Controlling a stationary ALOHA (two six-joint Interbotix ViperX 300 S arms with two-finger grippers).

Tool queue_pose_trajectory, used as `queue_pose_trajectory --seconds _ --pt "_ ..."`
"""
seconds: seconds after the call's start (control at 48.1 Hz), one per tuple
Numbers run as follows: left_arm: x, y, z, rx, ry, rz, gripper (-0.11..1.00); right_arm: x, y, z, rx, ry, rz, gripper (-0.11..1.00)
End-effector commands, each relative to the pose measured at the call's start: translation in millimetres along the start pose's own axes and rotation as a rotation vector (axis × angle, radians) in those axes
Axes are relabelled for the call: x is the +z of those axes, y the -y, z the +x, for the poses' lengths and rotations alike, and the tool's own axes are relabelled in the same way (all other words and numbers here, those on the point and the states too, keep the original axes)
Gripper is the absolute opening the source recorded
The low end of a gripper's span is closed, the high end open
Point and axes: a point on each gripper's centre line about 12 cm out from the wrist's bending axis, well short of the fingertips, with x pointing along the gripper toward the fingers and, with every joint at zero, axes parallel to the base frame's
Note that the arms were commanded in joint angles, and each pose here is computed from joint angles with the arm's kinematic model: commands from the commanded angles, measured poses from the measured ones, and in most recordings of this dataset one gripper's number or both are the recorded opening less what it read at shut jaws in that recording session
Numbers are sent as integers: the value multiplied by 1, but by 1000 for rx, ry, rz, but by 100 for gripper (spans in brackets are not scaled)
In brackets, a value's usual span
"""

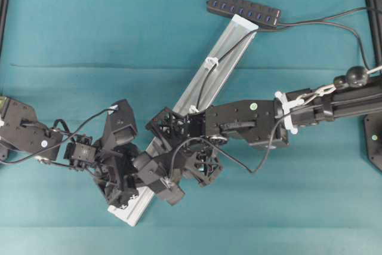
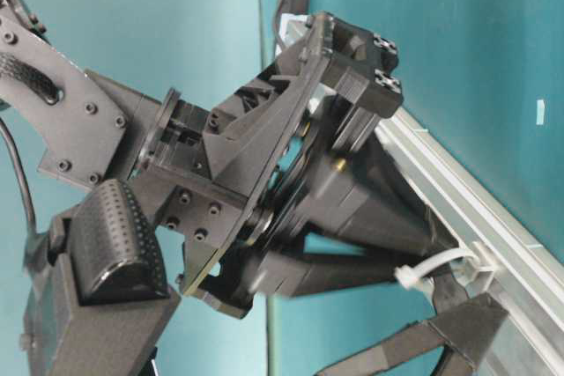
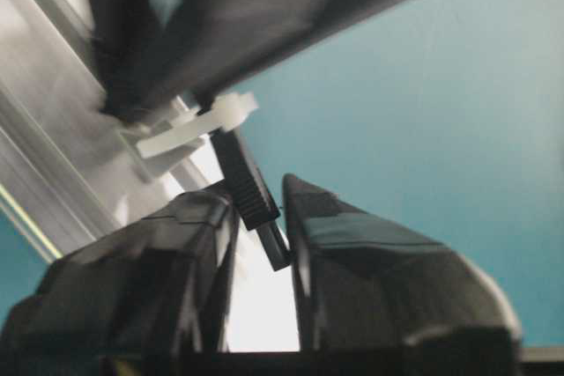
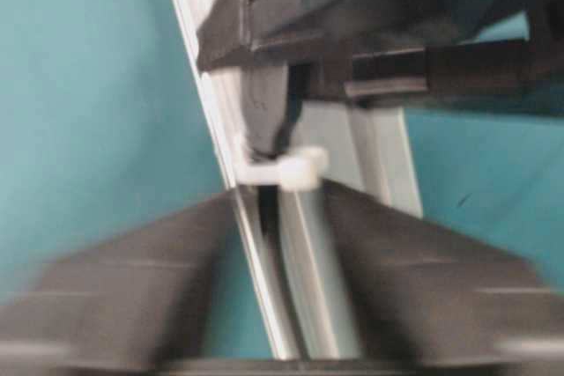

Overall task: Pass the USB cable through three rings with both arms.
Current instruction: 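Move the left gripper in and grasp the plug beyond the third ring, then open the right gripper and pull the cable through with the left gripper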

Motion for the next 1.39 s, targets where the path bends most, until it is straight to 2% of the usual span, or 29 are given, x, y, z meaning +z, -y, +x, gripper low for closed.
queue_pose_trajectory --seconds 0.0,0.125,0.499,0.707,0.832,0.936,1.185,1.268,1.372 --pt "8 8 -3 -26 27 8 15 1 2 -2 -9 7 14 72" --pt "7 7 -3 -26 24 4 15 0 4 -4 -14 8 15 82" --pt "-2 7 -14 -28 7 -12 12 -18 18 -21 -42 5 60 82" --pt "-4 8 -25 -15 -18 -100 11 -26 24 -31 -53 2 81 82" --pt "-4 11 -35 -5 -33 -122 11 -29 23 -38 -57 3 87 82" --pt "-3 14 -46 -9 -39 -120 11 -30 25 -44 -69 13 135 82" --pt "4 20 -67 -48 2 -121 9 -36 36 -61 -98 34 336 82" --pt "7 21 -74 -61 17 -122 9 -35 36 -67 -104 45 372 82" --pt "7 22 -80 -72 28 -122 9 -33 35 -74 -107 53 388 81"
